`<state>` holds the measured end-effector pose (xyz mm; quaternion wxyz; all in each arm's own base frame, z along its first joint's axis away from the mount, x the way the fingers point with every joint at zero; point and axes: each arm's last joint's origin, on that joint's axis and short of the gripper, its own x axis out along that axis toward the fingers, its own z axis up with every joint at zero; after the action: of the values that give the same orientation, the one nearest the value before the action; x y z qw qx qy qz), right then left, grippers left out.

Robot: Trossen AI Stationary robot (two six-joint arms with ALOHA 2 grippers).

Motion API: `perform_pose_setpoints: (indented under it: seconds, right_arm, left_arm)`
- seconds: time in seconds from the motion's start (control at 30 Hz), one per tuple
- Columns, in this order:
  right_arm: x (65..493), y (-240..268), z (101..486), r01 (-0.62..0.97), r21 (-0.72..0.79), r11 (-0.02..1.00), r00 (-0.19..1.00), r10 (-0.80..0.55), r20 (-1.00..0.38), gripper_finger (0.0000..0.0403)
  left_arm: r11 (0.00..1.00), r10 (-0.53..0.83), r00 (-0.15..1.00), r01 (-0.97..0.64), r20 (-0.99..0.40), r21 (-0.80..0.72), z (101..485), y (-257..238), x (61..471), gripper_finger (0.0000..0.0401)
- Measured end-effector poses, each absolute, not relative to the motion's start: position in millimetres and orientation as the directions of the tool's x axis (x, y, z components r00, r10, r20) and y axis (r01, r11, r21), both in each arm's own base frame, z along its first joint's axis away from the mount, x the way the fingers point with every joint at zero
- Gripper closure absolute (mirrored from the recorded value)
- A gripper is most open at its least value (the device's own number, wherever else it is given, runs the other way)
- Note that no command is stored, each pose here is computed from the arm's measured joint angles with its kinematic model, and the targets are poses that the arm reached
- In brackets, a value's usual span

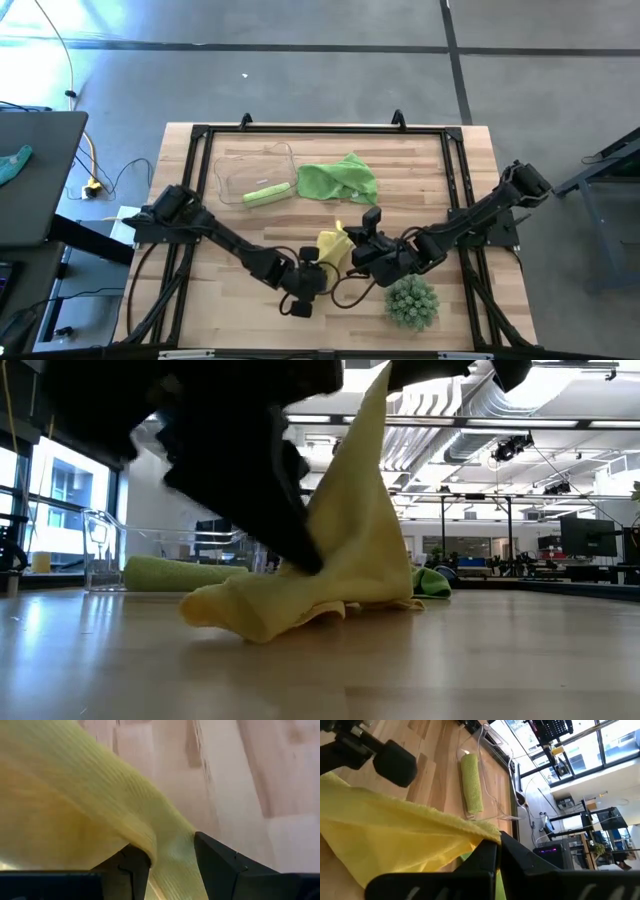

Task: Roll microfiber towels into tight, uniform cylinder then place into a basket
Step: Fold the yellow towel

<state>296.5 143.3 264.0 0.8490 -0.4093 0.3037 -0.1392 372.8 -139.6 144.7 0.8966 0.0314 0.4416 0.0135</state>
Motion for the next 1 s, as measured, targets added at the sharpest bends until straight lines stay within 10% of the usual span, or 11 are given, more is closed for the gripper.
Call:
perform_pose_setpoints:
  seconds: [0.5, 1.0]
  right_arm:
    - [288.5, 140.8, 253.9, -0.008, -0.651, 0.759, 0.73, -0.441, -0.522, 0.0403]
    - [276.1, 130.8, 214.2, 0.049, -0.488, 0.871, 0.662, -0.395, -0.637, 0.0403]
  left_arm:
    - [0.991, 0.071, 0.502, -0.136, -0.862, 0.002, 145.3, -147.3, 354.7, 0.0392]
    - [0.912, 0.401, 0.328, -0.234, -0.855, 0.338, 232.0, -137.2, 329.6, 0.04]
